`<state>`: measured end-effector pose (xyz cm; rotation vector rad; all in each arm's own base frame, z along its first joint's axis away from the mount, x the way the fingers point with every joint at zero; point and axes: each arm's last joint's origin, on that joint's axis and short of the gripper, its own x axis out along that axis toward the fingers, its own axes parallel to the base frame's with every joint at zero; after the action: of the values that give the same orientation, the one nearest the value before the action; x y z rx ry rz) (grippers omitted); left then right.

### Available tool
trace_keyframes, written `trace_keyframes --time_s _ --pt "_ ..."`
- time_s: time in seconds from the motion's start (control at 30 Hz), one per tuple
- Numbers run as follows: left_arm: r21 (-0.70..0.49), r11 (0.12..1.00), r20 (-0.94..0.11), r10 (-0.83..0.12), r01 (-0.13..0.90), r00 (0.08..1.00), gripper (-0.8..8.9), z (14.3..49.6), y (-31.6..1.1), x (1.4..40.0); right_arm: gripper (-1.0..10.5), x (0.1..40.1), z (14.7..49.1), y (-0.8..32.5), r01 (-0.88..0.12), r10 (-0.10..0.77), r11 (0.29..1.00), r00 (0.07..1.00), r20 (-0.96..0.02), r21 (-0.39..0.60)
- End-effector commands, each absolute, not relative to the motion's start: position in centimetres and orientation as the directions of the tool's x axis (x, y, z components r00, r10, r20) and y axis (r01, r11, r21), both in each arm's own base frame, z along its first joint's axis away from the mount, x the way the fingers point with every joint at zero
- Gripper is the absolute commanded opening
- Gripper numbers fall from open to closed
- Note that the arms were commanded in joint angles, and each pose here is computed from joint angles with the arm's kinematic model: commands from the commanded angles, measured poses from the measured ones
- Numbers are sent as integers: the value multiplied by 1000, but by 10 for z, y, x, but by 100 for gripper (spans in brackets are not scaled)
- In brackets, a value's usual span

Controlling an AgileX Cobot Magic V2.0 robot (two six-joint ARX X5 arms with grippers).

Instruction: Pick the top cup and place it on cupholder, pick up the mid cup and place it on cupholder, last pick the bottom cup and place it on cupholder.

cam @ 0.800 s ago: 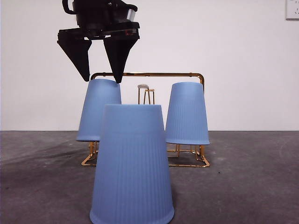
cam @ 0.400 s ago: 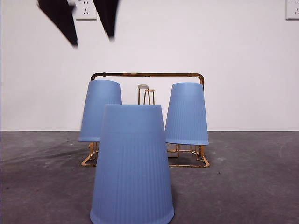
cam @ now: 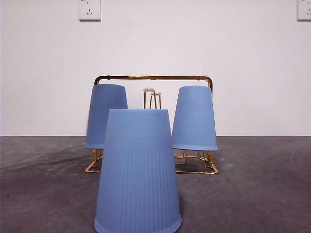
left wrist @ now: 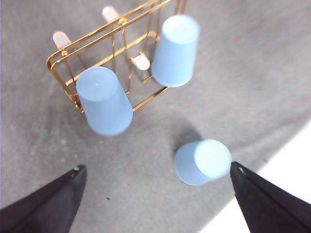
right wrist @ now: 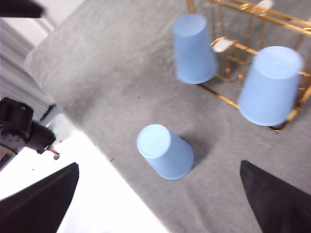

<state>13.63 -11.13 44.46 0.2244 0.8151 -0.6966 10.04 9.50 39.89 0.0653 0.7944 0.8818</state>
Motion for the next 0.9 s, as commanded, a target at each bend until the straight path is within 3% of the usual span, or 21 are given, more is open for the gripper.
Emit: trace_keyframes --time_s 0.03,0.2,0.4,0.6,0.9 --pt "-58 732 -697 -516 679 498 473 442 -96 114 555 116 404 121 -704 718 616 318 -619 353" --pt "-74 697 -641 -581 713 502 473 423 -71 81 558 140 392 172 -723 661 606 225 -715 332" --pt "-91 679 -587 -628 729 511 471 392 -51 55 599 163 353 222 -717 545 626 120 -830 308" --pt "-136 699 -588 -627 702 511 468 370 -41 42 608 178 315 253 -701 454 649 47 -890 294" --pt "-148 703 -564 -638 696 524 468 369 -35 35 608 190 268 283 -675 334 698 12 -942 239"
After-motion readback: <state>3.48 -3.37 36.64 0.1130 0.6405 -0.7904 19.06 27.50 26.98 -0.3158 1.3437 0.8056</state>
